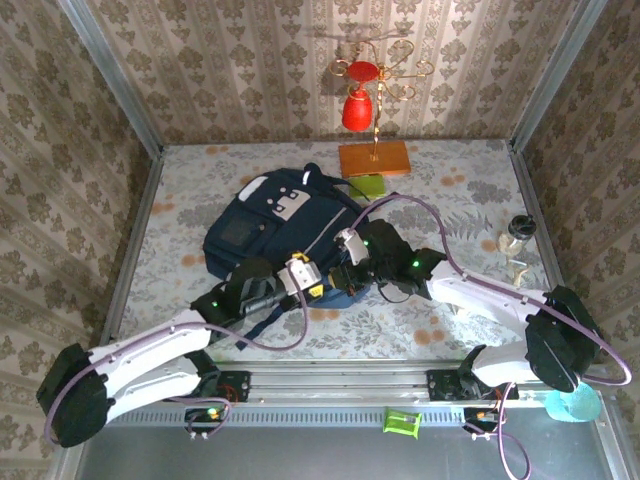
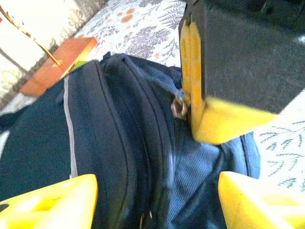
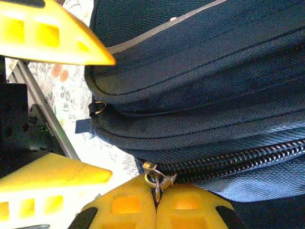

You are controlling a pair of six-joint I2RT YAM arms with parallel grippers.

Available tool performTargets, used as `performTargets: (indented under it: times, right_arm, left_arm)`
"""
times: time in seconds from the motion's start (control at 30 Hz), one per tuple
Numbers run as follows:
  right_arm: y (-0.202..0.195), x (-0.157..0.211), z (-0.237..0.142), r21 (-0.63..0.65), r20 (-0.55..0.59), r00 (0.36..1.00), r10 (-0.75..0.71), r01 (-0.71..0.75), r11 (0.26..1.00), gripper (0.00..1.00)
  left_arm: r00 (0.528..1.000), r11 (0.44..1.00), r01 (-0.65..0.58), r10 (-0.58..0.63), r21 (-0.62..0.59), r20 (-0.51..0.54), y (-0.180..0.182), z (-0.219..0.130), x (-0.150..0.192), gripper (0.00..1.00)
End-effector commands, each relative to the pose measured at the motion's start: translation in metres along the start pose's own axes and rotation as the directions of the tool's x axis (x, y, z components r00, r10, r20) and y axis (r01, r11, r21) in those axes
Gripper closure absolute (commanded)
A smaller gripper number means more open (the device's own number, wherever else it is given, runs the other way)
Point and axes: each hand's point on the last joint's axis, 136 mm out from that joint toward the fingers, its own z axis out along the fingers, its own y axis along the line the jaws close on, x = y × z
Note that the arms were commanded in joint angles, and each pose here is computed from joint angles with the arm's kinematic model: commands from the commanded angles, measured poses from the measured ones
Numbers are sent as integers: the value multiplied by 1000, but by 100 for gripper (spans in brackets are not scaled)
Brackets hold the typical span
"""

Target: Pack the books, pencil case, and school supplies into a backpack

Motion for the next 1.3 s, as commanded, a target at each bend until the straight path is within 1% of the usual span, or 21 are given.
performTargets:
  times: [0.0,0.07,0.17,0.27,0.37,0.57,0.73,0.83,0.9,1.03,1.1,1.13,1.17,1.23,1.27]
  right_arm:
    - [30,-24,-16,-104,61,997,-50,56,993,100]
    - [31,-25,-17,-113,64,997,-49,56,992,100]
    - [30,-24,-18,-106,65,997,-45,52,993,100]
    - [22,-22,-20,-79,64,997,-37,42,996,100]
    - [9,-19,-22,-20,60,998,-21,22,1000,100]
    - [-32,-15,-30,203,45,998,36,-44,978,100]
    - [-54,-14,-36,333,21,998,67,-70,940,100]
    - [-72,-14,-41,429,16,996,91,-89,899,100]
    - [-83,-18,-45,466,30,994,107,-109,878,100]
    - [-96,-28,-53,489,68,988,135,-151,859,100]
    - [-89,-35,-50,452,76,990,121,-142,881,100]
    - [-79,-38,-45,400,77,991,108,-130,907,100]
    - [-69,-42,-41,346,83,992,98,-121,930,100]
    - [-47,-45,-32,236,86,993,84,-102,966,100]
    - [-38,-47,-29,189,84,993,79,-94,978,100]
  left_arm:
    - [988,987,-152,150,-51,-32,14,7,-10,34]
    - [983,983,-178,176,-38,-60,13,13,-6,40]
    - [976,980,-199,196,-20,-96,11,18,3,53]
    - [976,981,-192,187,-31,-107,13,16,9,68]
    - [984,987,-154,149,-47,-98,17,10,13,87]
    - [992,991,-101,94,-83,-83,23,1,24,93]
    - [997,992,-62,56,-110,-57,27,-3,29,94]
    - [999,989,-27,21,-149,-47,33,-8,33,94]
    - [999,984,-7,0,-178,-42,37,-12,37,94]
    - [999,973,33,-40,-231,-29,42,-22,42,94]
    - [998,959,59,-65,-276,-11,49,-28,42,94]
    - [997,956,76,-78,-283,3,51,-30,40,92]
    - [996,958,88,-87,-272,16,49,-31,37,86]
    - [993,971,114,-105,-210,53,41,-29,27,68]
    - [992,978,118,-108,-171,66,36,-28,21,62]
